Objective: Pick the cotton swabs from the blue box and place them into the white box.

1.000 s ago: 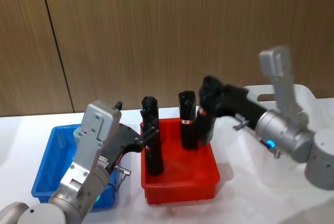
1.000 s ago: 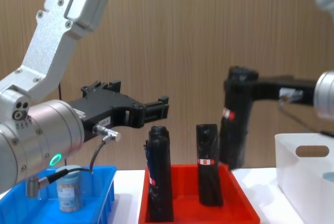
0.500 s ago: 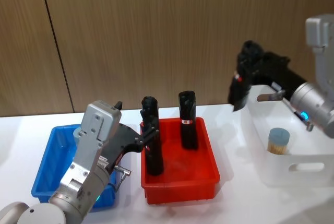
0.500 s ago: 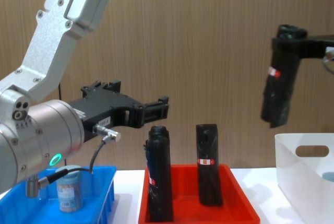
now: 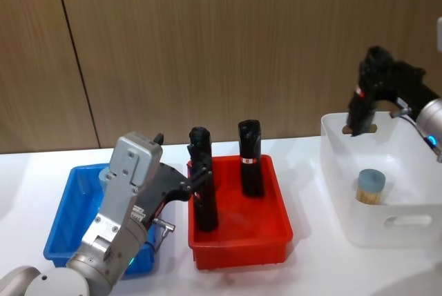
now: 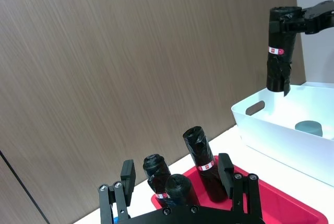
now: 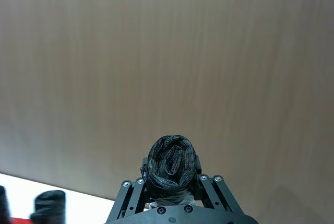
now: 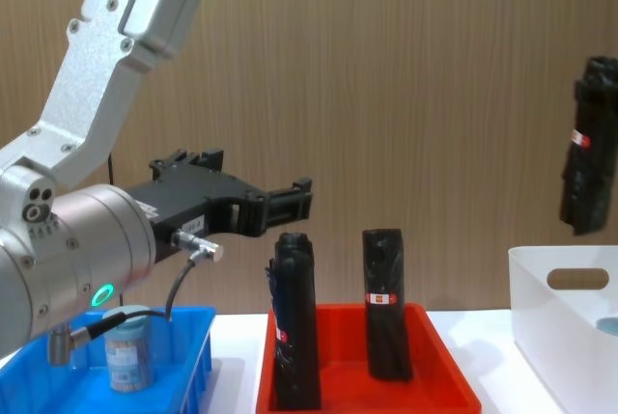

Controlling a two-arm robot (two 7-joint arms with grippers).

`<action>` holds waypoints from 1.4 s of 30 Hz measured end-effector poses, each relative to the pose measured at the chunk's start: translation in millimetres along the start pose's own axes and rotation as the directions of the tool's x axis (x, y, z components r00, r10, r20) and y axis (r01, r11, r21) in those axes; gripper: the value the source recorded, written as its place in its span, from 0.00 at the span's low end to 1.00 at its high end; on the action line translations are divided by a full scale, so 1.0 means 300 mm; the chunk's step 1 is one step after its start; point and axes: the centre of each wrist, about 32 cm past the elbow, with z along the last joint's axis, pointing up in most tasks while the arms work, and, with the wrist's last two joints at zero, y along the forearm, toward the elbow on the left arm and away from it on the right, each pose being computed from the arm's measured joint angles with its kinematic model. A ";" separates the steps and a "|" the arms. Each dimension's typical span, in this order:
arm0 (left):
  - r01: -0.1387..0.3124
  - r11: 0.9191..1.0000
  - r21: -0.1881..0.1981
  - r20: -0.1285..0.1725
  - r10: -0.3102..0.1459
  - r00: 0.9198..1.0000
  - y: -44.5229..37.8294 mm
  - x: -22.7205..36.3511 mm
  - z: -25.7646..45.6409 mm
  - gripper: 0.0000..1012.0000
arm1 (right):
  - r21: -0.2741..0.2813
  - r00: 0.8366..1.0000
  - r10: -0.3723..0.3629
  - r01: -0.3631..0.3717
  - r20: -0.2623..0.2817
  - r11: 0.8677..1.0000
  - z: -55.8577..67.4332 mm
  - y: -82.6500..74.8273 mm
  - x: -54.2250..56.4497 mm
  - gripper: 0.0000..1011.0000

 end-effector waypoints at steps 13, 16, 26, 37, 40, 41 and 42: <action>0.000 1.000 0.000 0.000 0.000 1.000 0.000 0.000 0.000 0.99 | -0.081 0.996 -0.089 0.091 0.027 0.993 -0.100 0.059 0.071 0.39; 0.000 1.000 0.000 0.000 0.000 1.000 0.000 0.000 0.000 0.99 | -0.094 0.995 -0.099 0.102 0.029 0.990 -0.120 0.071 0.077 0.39; 0.000 1.000 0.000 0.000 0.000 1.000 0.000 0.000 0.000 0.99 | -0.139 0.991 -0.130 0.134 0.036 0.981 -0.186 0.112 0.091 0.57; 0.000 1.000 0.000 0.000 0.000 1.000 0.000 0.000 0.000 0.99 | -0.138 0.992 -0.122 0.125 0.033 0.983 -0.200 0.117 0.087 0.91; 0.000 1.000 0.000 0.000 0.000 1.000 0.000 0.000 0.000 0.99 | -0.134 0.993 -0.118 0.121 0.032 0.984 -0.197 0.113 0.083 0.97; 0.000 1.000 0.000 0.000 0.000 1.000 0.000 0.000 0.000 0.99 | -0.134 0.993 -0.117 0.120 0.031 0.984 -0.197 0.112 0.082 0.99; 0.000 1.000 0.000 0.000 0.000 1.000 0.000 0.000 0.000 0.99 | -0.133 0.993 -0.116 0.119 0.029 0.984 -0.197 0.111 0.081 0.99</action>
